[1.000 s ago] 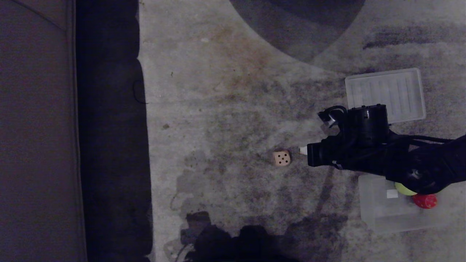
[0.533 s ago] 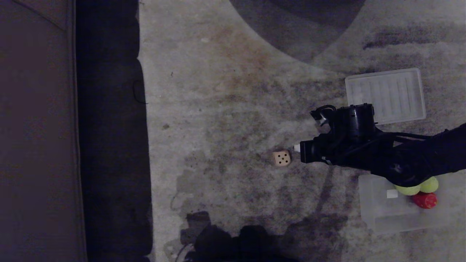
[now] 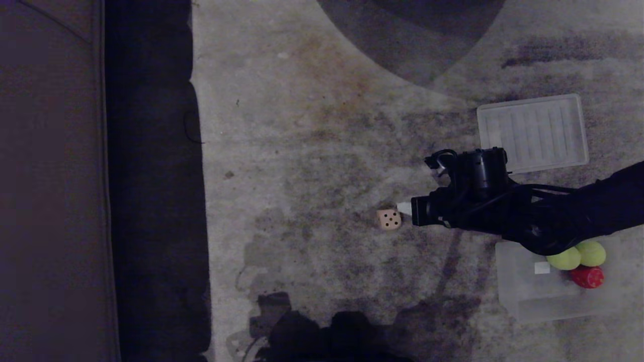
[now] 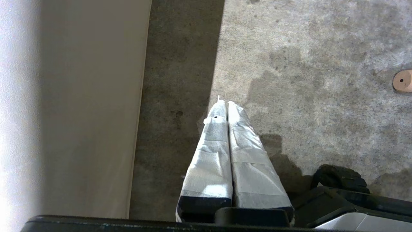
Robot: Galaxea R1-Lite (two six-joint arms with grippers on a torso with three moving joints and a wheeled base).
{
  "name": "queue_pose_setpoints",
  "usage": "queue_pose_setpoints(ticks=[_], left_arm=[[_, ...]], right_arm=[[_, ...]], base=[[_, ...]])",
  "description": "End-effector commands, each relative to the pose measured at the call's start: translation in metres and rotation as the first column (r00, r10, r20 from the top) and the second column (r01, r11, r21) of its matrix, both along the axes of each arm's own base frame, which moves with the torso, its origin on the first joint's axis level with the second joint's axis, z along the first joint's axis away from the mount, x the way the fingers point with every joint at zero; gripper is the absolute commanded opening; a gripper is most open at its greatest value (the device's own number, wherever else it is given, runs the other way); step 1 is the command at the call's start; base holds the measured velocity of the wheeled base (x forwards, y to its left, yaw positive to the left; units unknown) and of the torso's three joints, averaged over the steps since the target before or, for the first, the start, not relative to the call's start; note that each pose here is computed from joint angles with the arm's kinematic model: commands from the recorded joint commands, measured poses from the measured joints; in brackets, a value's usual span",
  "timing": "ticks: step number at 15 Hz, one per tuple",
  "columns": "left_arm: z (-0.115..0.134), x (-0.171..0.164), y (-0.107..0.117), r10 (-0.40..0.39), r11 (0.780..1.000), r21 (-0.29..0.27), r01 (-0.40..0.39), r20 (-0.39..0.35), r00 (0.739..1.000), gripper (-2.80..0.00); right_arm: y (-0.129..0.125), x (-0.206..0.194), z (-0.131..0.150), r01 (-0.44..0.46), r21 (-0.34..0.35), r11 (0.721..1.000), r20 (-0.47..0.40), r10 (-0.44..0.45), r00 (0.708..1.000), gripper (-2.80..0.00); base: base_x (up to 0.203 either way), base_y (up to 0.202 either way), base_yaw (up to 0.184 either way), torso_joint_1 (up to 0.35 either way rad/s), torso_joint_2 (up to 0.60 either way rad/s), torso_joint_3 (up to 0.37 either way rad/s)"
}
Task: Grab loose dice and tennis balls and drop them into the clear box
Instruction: Pick up toys out of the box
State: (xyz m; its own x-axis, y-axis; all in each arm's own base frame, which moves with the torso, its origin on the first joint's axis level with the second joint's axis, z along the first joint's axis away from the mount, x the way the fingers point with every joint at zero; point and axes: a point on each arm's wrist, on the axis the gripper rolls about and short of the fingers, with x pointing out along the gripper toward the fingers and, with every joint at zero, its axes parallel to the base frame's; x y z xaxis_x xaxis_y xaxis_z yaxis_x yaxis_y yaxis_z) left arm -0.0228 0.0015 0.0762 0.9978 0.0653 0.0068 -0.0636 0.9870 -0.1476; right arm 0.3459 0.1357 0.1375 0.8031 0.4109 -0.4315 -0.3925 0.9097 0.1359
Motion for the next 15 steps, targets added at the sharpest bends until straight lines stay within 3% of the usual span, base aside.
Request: queue_pose_setpoints(ticks=[1, 15], left_arm=[[0.0, 0.0, 0.0, 0.001, 1.0, -0.001, -0.001, 0.002, 1.0, -2.8], [0.0, 0.0, 0.0, 0.001, 1.0, -0.001, -0.001, 0.001, 1.0, -2.8]], right_arm=[[-0.002, 0.001, -0.002, 0.006, -0.001, 1.0, -0.004, -0.006, 1.0, 0.0], [-0.007, 0.008, -0.017, 0.024, -0.018, 1.0, -0.04, -0.025, 0.999, 0.0]], base=[[0.0, 0.0, 0.0, 0.0, 0.0, 0.0], [0.0, 0.0, 0.0, 0.0, 0.0, 0.0]])
